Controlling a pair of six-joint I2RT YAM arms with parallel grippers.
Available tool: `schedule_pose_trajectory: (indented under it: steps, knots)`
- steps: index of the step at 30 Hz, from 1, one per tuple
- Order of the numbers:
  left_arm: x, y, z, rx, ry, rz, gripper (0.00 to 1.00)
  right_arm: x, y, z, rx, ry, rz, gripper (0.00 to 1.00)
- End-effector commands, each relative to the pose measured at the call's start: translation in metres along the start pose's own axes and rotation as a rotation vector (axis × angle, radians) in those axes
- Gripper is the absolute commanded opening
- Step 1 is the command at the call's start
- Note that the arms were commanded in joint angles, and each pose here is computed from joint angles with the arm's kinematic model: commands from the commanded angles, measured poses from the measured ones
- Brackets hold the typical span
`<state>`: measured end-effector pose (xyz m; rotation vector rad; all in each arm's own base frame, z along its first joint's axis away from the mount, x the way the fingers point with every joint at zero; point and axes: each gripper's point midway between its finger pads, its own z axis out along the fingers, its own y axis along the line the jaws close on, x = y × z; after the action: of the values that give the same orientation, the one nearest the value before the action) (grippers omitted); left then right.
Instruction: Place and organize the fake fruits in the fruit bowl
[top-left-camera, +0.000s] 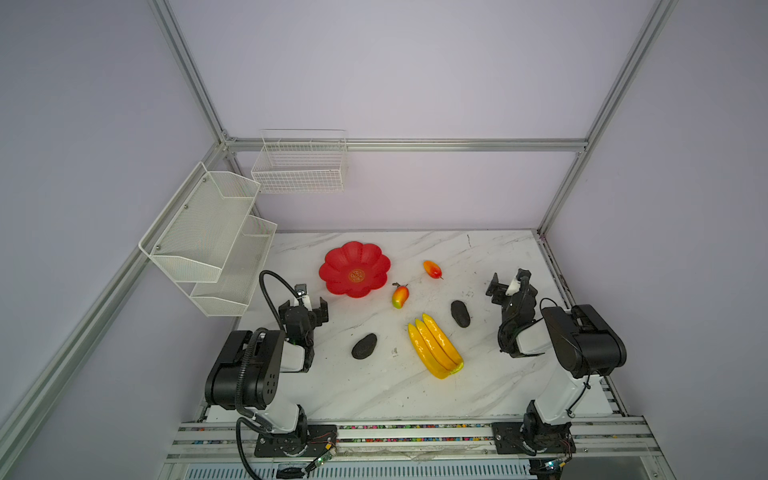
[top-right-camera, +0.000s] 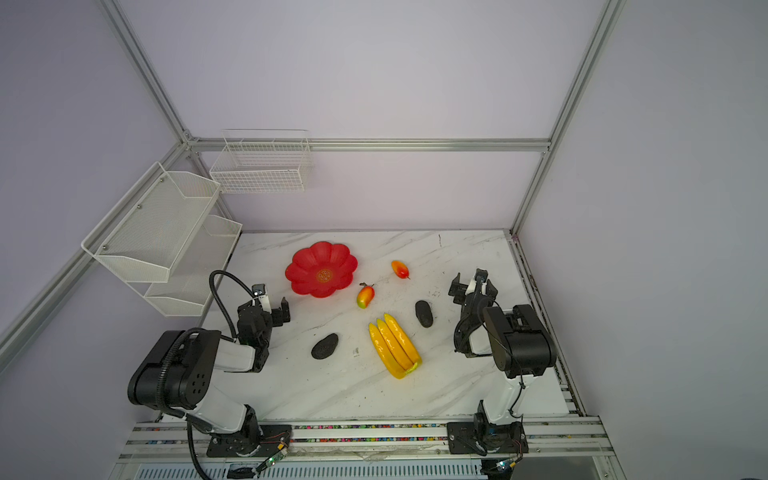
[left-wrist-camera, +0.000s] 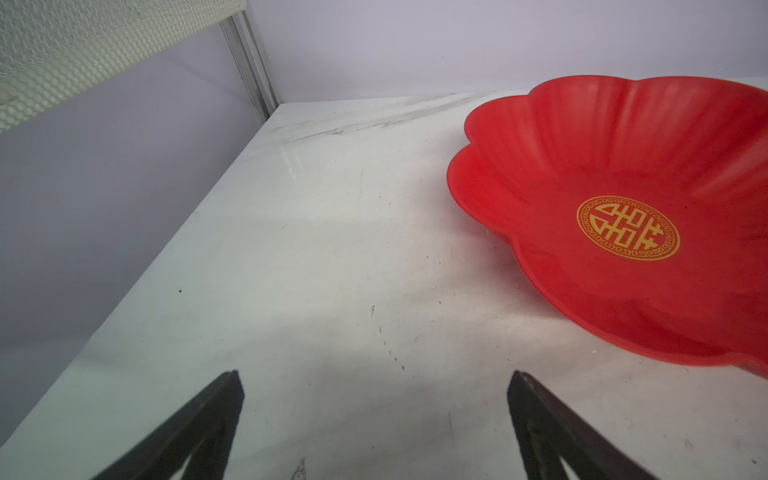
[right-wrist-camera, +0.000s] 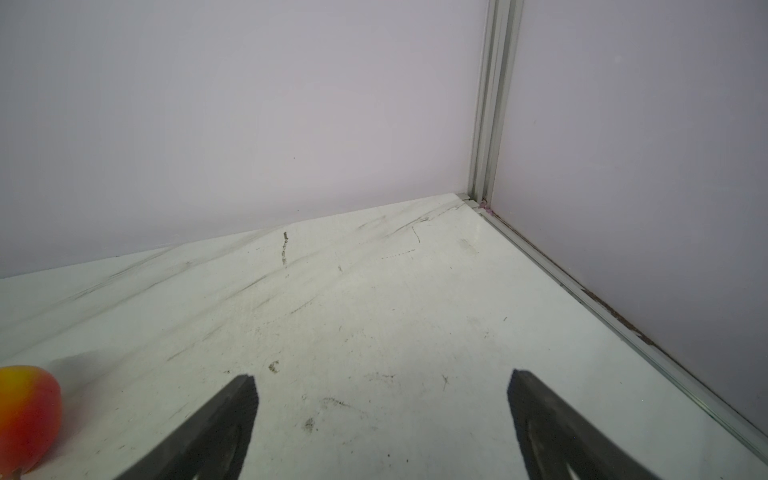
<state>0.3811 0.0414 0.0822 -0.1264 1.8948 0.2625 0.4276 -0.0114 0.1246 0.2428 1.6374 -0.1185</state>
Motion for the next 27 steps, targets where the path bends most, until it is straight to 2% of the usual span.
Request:
schedule_pose_trajectory:
  steps: [1, 8, 13, 15, 18, 19, 21, 24, 25, 26, 27]
  knots:
    - [-0.036, 0.001, 0.006, -0.002, -0.095, -0.048, 1.00, -0.011, 0.002, 0.002, 0.007, -0.036, 0.004, 0.97]
    - [-0.038, 0.001, 0.005, -0.002, -0.103, -0.046, 0.97, -0.016, 0.001, -0.003, -0.001, -0.060, 0.009, 0.97]
    - [-0.063, 0.013, -0.022, -0.051, -0.174, -0.063, 0.95, -0.055, -0.010, -0.040, 0.004, -0.149, 0.050, 0.97]
    - [-0.087, 0.012, -0.042, -0.075, -0.229, -0.054, 0.95, -0.062, -0.009, -0.047, -0.006, -0.097, 0.080, 0.97]
    - [-0.119, -0.017, -0.068, -0.014, -0.260, -0.037, 0.93, -0.070, -0.004, -0.050, -0.012, 0.035, 0.112, 0.97]
    - [-0.129, -0.032, -0.075, 0.028, -0.270, -0.026, 0.92, -0.072, 0.001, -0.054, -0.037, 0.069, 0.134, 0.97]
    - [-0.140, -0.087, -0.099, 0.207, -0.269, 0.049, 0.91, -0.069, 0.010, -0.064, -0.082, 0.147, 0.164, 0.97]
    - [-0.134, -0.179, -0.155, 0.636, -0.204, 0.110, 0.86, -0.054, 0.005, -0.087, -0.052, 0.300, 0.201, 0.97]
    - [-0.129, -0.205, -0.178, 0.777, -0.174, 0.102, 0.84, -0.053, -0.006, -0.095, 0.015, 0.326, 0.268, 0.97]
    - [-0.123, -0.225, -0.200, 0.898, -0.151, 0.109, 0.81, -0.054, -0.003, -0.104, -0.002, 0.362, 0.319, 0.97]
    - [-0.115, -0.245, -0.225, 1.017, -0.132, 0.132, 0.80, -0.061, -0.001, -0.113, -0.029, 0.377, 0.307, 0.97]
